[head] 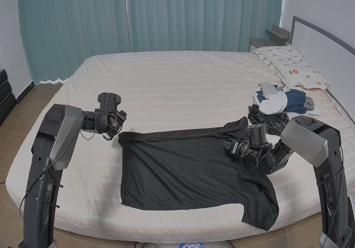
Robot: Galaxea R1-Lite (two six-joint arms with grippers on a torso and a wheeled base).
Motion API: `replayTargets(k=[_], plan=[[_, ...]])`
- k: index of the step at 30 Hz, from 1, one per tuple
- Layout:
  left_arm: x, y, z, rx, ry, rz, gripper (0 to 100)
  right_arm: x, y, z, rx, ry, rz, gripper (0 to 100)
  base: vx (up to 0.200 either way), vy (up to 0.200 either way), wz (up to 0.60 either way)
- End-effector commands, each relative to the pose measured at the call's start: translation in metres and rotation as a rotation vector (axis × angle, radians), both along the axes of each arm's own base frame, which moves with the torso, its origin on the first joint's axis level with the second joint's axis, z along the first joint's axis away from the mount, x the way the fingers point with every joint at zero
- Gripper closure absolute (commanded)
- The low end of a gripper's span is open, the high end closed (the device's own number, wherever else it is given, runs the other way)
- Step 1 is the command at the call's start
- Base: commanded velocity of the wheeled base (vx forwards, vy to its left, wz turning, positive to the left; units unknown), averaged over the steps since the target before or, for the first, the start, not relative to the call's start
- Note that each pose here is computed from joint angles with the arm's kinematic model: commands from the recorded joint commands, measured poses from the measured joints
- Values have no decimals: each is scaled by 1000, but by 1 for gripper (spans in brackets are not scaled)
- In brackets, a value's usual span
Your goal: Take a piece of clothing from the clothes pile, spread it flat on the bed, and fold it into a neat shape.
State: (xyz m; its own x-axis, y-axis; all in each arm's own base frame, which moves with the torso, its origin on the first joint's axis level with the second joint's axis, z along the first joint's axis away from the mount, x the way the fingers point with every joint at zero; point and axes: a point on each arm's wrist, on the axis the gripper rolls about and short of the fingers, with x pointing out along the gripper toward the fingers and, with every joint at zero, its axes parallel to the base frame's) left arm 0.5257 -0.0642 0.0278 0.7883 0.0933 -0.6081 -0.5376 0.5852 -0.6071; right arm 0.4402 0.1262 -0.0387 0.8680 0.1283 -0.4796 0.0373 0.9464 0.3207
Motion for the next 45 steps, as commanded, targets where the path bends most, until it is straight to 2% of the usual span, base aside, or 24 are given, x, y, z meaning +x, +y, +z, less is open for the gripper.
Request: replayTargets(k=[1, 2, 3, 8, 14, 16, 17, 18, 20, 28, 32, 33, 37, 41, 45], plan=[[-5, 6, 12, -23, 8, 26, 0, 10, 3, -13, -41, 12, 10, 0, 0, 0, 0], [-6, 7, 12, -24, 11, 29, 0, 12, 2, -12, -50, 14, 6, 0, 0, 0, 0], [-6, 7, 12, -24, 13, 29, 0, 12, 2, -12, -51, 15, 7, 100, 0, 0, 0], [-16, 13, 13, -28, 41, 30, 0, 14, -6, 0, -51, -11, -22, 100, 0, 0, 0], [-33, 15, 12, -49, 102, 5, 0, 18, -36, 17, -44, -36, -86, 100, 0, 0, 0], [-33, 15, 12, -49, 104, 5, 0, 18, -38, 18, -45, -37, -89, 100, 0, 0, 0], [-40, 16, 11, -49, 127, 3, 0, 17, -54, 29, -25, -47, -116, 100, 0, 0, 0], [-40, 16, 11, -49, 127, 3, 0, 17, -54, 29, -25, -47, -116, 100, 0, 0, 0], [-49, 16, 12, -69, 151, -21, 0, 14, -75, 35, -13, -42, -140, 100, 0, 0, 0], [-74, 13, 11, -113, 227, -75, 0, 4, -125, 26, 39, -37, -155, 100, 0, 0, 0], [-84, 11, 6, -135, 251, -84, 0, 1, -139, 15, 74, -10, -138, 100, 0, 0, 0], [-85, 10, 6, -138, 251, -85, 0, 2, -140, 14, 78, -8, -138, 0, 0, 0, 0], [-96, 6, 7, -168, 236, -101, 0, 4, -142, 7, 124, -25, -157, 0, 0, 0, 0], [-112, 1, 5, -190, 277, -137, 0, -3, -142, 12, 131, -63, -157, 0, 0, 0, 0], [-131, -7, 7, -219, 303, -170, 0, -27, -125, 20, 128, -32, -99, 0, 0, 0, 0]])
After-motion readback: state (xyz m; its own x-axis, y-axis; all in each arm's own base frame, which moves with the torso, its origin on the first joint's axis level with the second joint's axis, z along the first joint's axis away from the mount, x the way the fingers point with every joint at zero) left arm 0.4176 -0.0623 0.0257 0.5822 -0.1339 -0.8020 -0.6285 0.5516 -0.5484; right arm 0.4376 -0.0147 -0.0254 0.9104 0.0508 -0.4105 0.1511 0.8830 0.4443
